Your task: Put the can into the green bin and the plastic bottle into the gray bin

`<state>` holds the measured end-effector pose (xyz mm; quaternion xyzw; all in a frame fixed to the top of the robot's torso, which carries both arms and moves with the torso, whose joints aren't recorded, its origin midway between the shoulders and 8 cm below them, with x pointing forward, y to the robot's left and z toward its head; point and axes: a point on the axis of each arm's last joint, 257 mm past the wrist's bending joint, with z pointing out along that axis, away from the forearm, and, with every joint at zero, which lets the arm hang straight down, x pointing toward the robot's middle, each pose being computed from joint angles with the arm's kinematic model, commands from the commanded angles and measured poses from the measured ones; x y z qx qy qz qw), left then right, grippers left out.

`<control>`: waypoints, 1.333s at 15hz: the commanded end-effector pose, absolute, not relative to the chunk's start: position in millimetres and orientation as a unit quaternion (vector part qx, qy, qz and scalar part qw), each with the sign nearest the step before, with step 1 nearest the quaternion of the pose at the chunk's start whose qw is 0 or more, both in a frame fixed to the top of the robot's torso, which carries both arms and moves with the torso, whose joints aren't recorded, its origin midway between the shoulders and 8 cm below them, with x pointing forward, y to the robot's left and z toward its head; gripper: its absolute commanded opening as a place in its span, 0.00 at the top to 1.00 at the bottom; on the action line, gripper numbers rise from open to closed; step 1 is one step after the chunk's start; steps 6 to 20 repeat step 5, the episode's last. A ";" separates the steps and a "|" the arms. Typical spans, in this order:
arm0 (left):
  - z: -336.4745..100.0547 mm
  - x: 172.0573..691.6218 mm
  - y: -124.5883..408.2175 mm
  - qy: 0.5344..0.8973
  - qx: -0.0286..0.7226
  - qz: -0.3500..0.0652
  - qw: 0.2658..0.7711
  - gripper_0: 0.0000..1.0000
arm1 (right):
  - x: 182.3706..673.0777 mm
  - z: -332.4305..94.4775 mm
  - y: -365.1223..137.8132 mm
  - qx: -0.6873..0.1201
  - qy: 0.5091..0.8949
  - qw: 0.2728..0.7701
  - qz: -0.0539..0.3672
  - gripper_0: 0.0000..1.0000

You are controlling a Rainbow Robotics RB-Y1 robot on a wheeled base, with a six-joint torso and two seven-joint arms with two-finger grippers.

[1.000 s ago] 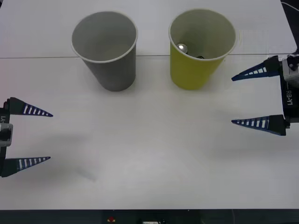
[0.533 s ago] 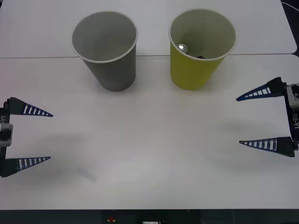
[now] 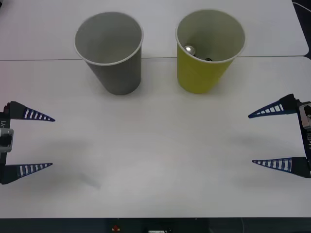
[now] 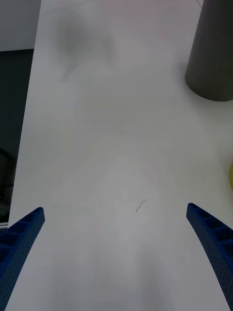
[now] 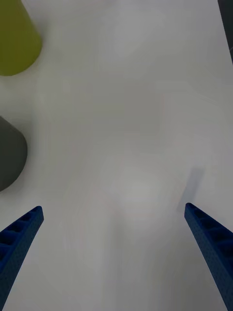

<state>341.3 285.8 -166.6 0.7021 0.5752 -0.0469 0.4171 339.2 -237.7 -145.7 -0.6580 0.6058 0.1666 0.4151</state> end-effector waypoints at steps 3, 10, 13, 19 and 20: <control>-166.6 341.3 285.8 0.575 0.702 -0.047 0.417 0.00 | 342.2 -145.4 -242.7 -0.655 0.612 0.414 0.158 0.00; -166.6 341.3 285.8 0.575 0.702 -0.047 0.417 0.00 | 342.2 -145.4 -242.7 -0.655 0.612 0.414 0.158 0.00; -166.6 341.3 285.8 0.575 0.702 -0.047 0.417 0.00 | 342.2 -145.4 -242.7 -0.655 0.612 0.414 0.158 0.00; -166.6 341.3 285.8 0.575 0.702 -0.047 0.417 0.00 | 342.2 -145.4 -242.7 -0.655 0.612 0.414 0.158 0.00; -166.6 341.3 285.8 0.575 0.702 -0.047 0.417 0.00 | 342.2 -145.4 -242.7 -0.655 0.612 0.414 0.158 0.00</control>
